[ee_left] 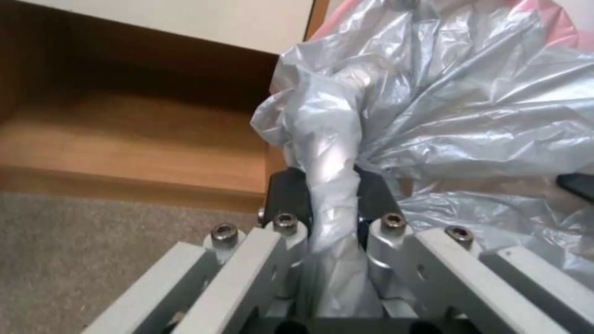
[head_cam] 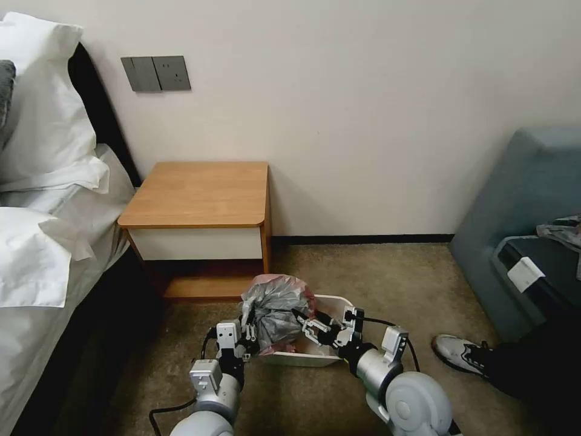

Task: Pick up the garbage bag from the table and place it over the trash can.

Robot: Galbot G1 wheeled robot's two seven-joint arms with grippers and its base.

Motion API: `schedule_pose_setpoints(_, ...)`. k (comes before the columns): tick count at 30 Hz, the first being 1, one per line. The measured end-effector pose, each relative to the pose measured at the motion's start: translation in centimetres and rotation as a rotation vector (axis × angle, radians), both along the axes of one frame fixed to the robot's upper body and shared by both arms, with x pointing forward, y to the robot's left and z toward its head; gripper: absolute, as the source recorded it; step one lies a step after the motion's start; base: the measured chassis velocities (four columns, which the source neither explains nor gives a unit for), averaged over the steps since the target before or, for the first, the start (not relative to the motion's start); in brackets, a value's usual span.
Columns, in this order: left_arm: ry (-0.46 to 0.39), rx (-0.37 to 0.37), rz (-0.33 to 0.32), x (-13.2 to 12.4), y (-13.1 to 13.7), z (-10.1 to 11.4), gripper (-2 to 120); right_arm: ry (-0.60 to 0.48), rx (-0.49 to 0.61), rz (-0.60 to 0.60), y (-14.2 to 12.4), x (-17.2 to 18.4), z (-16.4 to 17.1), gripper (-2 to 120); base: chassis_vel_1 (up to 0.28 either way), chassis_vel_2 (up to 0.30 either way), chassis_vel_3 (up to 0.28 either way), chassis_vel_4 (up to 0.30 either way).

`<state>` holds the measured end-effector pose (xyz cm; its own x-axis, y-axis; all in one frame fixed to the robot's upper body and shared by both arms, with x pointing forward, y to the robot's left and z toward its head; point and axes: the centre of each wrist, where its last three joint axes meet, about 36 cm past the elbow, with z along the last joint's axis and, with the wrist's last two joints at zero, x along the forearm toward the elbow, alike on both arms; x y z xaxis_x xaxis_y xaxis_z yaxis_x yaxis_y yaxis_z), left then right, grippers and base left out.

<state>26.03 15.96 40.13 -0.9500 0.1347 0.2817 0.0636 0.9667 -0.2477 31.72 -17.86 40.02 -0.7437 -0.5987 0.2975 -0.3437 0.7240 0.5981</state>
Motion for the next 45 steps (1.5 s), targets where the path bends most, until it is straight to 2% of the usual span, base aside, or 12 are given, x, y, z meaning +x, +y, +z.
schedule_pose_setpoints(2, 0.015, -0.022, 0.005, -0.2, 0.2, 0.4, 6, -0.008, 0.003, 0.010, 0.3, 0.0, 0.0, 41, 0.000, 0.000, 0.000, 0.000)
schedule_pose_setpoints(3, 0.015, -0.022, 0.005, -0.2, 0.2, 0.4, 6, -0.008, 0.003, 0.010, 0.3, 0.0, 0.0, 41, 0.000, 0.000, 0.000, 0.000)
schedule_pose_setpoints(6, 0.036, -0.045, 0.011, -0.5, 0.3, 0.6, 6, -0.016, 0.005, 0.016, 0.4, 0.1, 0.0, 26, 0.000, 0.000, 0.000, 0.000)
schedule_pose_setpoints(7, 0.036, -0.045, 0.011, -0.5, 0.3, 0.6, 6, -0.016, 0.005, 0.016, 0.4, 0.1, 0.0, 26, 0.000, 0.000, 0.000, 0.000)
schedule_pose_setpoints(8, 0.045, -0.055, 0.013, -0.5, 0.3, 0.6, 6, -0.020, 0.004, 0.015, 0.4, 0.1, 0.0, 20, 0.000, 0.000, 0.000, 0.000)
schedule_pose_setpoints(10, 0.052, -0.064, 0.015, -0.5, 0.3, 0.7, 6, -0.022, 0.004, 0.014, 0.4, 0.0, 0.0, 17, 0.000, 0.000, 0.000, 0.000)
schedule_pose_setpoints(12, 0.077, -0.093, 0.023, -0.5, 0.3, 1.0, 6, -0.033, 0.002, 0.008, 0.2, 0.0, 0.3, 7, 0.000, 0.000, 0.000, 0.000)
schedule_pose_setpoints(15, 0.085, -0.098, 0.032, -0.5, 0.4, 1.1, 6, -0.042, 0.000, 0.002, -0.1, -0.1, 0.6, 0, 0.000, 0.000, 0.000, 0.000)
schedule_pose_setpoints(27, 0.102, -0.078, 0.084, -0.4, 1.3, 0.6, 6, -0.118, -0.032, -0.042, -2.2, 0.0, 3.3, 0, 0.000, 0.000, 0.000, 0.000)
schedule_pose_setpoints(37, 0.098, -0.071, 0.092, -0.4, 1.6, 0.6, 6, -0.141, -0.057, -0.069, -3.2, 0.6, 4.0, 0, 0.000, 0.000, 0.000, 0.000)
schedule_pose_setpoints(40, 0.089, -0.063, 0.090, -0.4, 1.8, 0.6, 6, -0.149, -0.065, -0.071, -3.4, 1.2, 4.1, 0, 0.000, 0.000, 0.000, 0.000)
schedule_pose_setpoints(45, 0.026, -0.014, 0.060, -0.5, 2.2, 0.1, 6, -0.148, -0.110, -0.051, -3.8, 3.0, 4.3, 0, 0.000, 0.000, 0.000, 0.000)
